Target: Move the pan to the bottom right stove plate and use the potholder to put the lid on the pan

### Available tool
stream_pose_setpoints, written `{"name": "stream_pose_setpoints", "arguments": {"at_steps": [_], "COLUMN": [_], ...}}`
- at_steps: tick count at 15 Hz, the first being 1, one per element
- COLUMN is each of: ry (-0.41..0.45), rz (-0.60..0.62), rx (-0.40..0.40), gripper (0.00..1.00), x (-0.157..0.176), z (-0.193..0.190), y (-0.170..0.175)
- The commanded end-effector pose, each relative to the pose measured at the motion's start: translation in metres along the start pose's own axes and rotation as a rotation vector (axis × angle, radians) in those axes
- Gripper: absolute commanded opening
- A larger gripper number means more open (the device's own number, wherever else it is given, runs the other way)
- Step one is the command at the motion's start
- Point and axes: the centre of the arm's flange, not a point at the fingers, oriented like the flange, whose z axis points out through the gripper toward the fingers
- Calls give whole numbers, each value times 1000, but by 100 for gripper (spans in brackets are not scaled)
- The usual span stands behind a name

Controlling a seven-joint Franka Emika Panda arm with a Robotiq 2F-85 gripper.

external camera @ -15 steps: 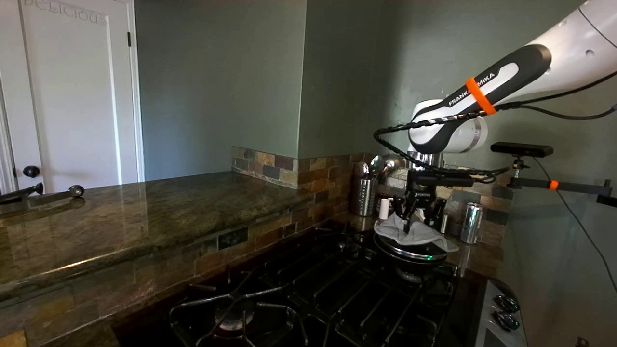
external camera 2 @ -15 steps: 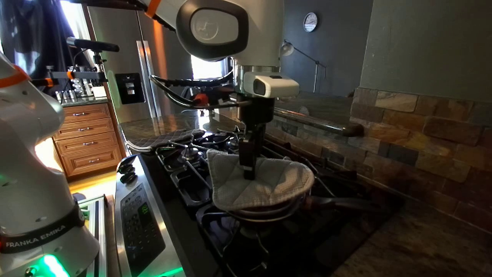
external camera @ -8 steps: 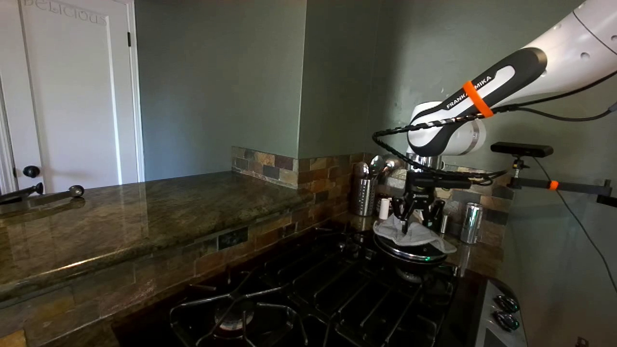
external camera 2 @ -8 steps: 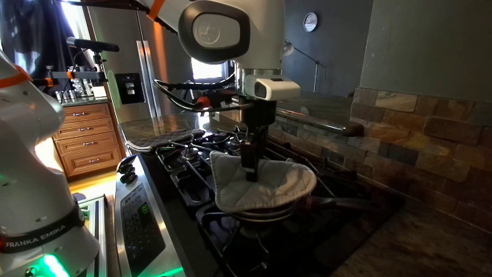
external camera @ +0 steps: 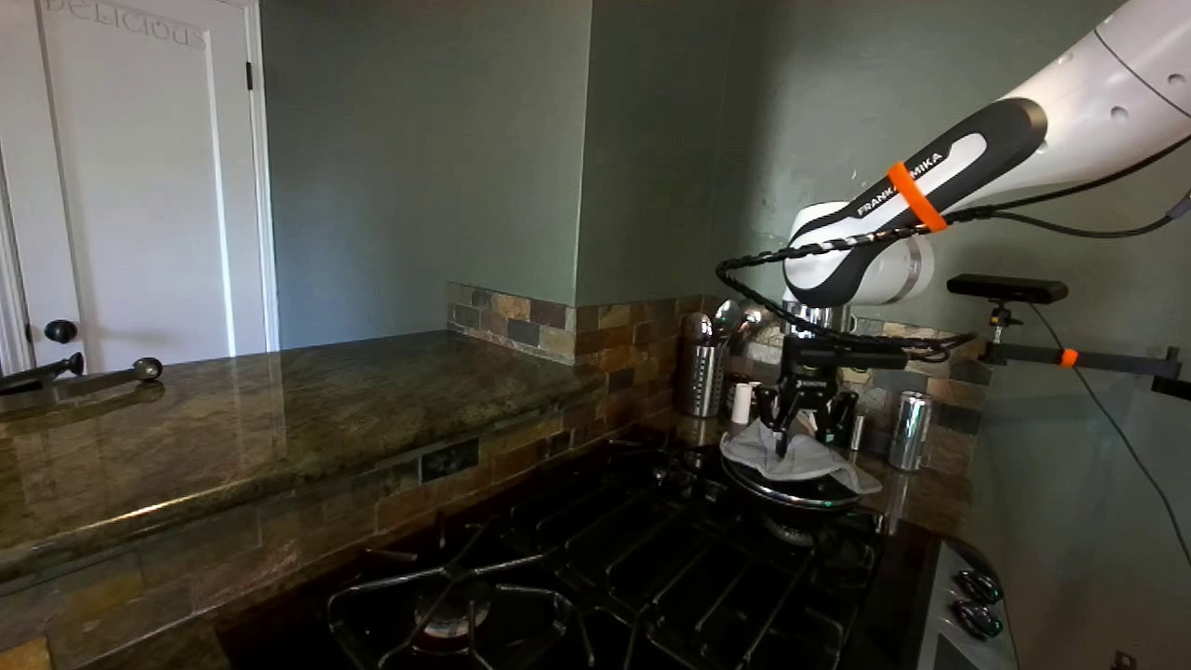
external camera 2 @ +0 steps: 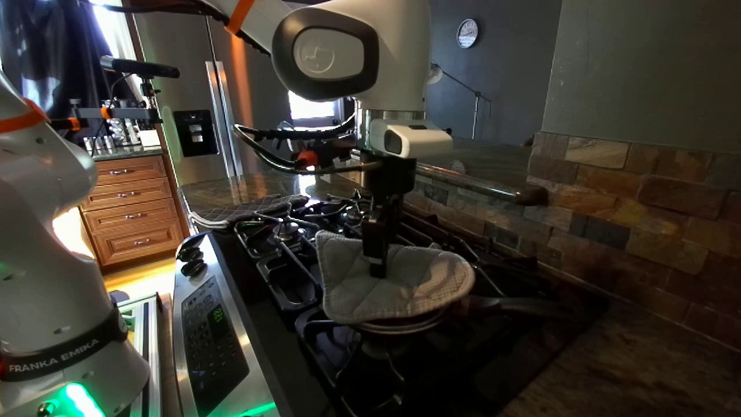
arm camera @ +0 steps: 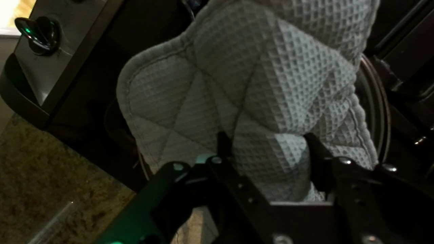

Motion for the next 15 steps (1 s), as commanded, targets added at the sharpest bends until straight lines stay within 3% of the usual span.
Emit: {"name": "stream_pose_setpoints", "arguments": {"at_steps": [1, 8, 10, 11, 13, 15], "ry": [11, 7, 7, 6, 7, 13], "rz": [8, 4, 4, 4, 5, 6], "rx": [9, 3, 1, 1, 0, 1], "gripper": [30, 30, 47, 65, 86, 99], "x": [1, 1, 1, 1, 2, 3], "z": [-2, 0, 0, 0, -1, -4], "y": [-5, -8, -8, -8, -8, -8]}}
